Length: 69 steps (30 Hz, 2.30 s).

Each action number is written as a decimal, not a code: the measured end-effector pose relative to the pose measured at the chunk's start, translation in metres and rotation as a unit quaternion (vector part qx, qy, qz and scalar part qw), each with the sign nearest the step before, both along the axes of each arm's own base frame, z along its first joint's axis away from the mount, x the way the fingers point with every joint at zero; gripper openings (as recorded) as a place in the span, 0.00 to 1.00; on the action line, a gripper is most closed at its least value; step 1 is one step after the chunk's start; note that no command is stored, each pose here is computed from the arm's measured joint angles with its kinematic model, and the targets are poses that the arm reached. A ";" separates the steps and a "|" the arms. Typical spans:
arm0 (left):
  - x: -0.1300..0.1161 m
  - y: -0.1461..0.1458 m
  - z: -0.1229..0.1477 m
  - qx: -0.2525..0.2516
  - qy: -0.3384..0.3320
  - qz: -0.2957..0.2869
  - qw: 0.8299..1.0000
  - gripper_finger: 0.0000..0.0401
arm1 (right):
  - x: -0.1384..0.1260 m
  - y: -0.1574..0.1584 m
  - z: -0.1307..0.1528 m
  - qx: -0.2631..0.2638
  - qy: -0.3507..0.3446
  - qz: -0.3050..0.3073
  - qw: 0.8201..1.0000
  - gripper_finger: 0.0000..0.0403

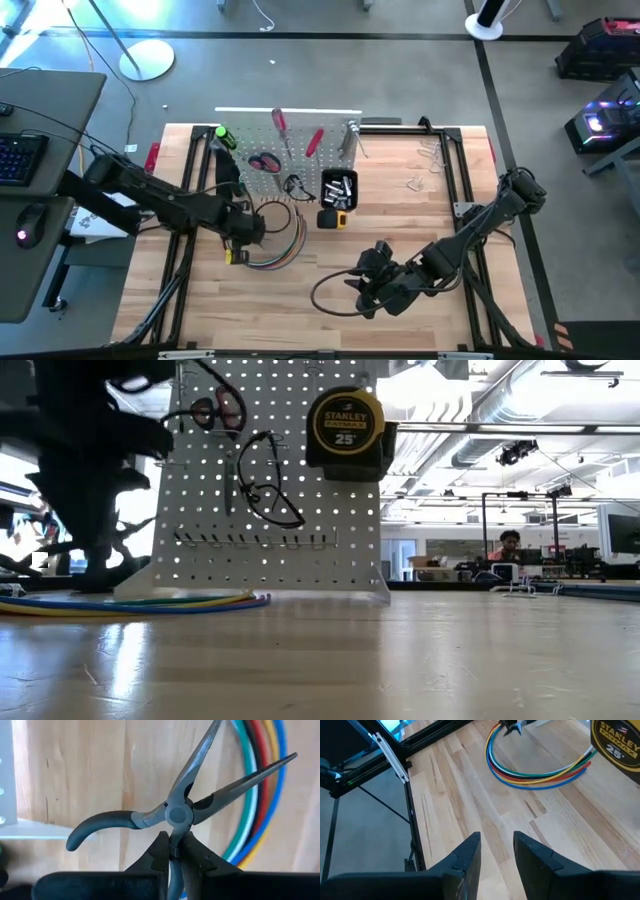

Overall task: Hang tools onto peg board
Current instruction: Hang the plier on the peg board

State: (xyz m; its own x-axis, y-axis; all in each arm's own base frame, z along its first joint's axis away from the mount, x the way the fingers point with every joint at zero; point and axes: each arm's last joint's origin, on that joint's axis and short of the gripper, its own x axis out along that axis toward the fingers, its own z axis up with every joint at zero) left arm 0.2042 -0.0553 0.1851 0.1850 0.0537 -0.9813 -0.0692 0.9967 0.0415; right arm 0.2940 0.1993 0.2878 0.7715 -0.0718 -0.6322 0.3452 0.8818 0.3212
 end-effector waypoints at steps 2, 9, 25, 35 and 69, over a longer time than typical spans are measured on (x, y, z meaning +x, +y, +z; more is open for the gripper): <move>-0.003 -0.001 0.006 -0.004 -0.015 -0.005 1.000 0.04 | -0.001 0.001 0.000 0.000 0.000 0.003 1.000 0.27; 0.004 -0.002 0.009 -0.039 -0.056 -0.006 0.998 0.04 | 0.000 -0.001 0.000 -0.002 0.001 0.001 1.000 0.27; 0.029 -0.016 0.048 -0.165 -0.231 0.020 0.959 0.04 | 0.002 0.000 0.008 -0.003 -0.028 0.020 0.999 0.27; 0.002 -0.019 0.144 -0.307 -0.389 0.011 0.868 0.04 | 0.001 -0.011 0.032 -0.025 -0.077 0.039 0.996 0.27; 0.058 -0.029 0.169 -0.458 -0.501 -0.030 0.734 0.04 | 0.059 -0.085 0.086 0.016 -0.334 0.125 0.934 0.55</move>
State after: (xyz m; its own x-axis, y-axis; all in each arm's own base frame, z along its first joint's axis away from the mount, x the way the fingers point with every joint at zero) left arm 0.2617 -0.0842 0.3539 0.8136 -0.5807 0.0297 0.4371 0.5773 -0.6897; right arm 0.3526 0.1138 0.3743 0.9846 0.1747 -0.0032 -0.1573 0.8945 0.4185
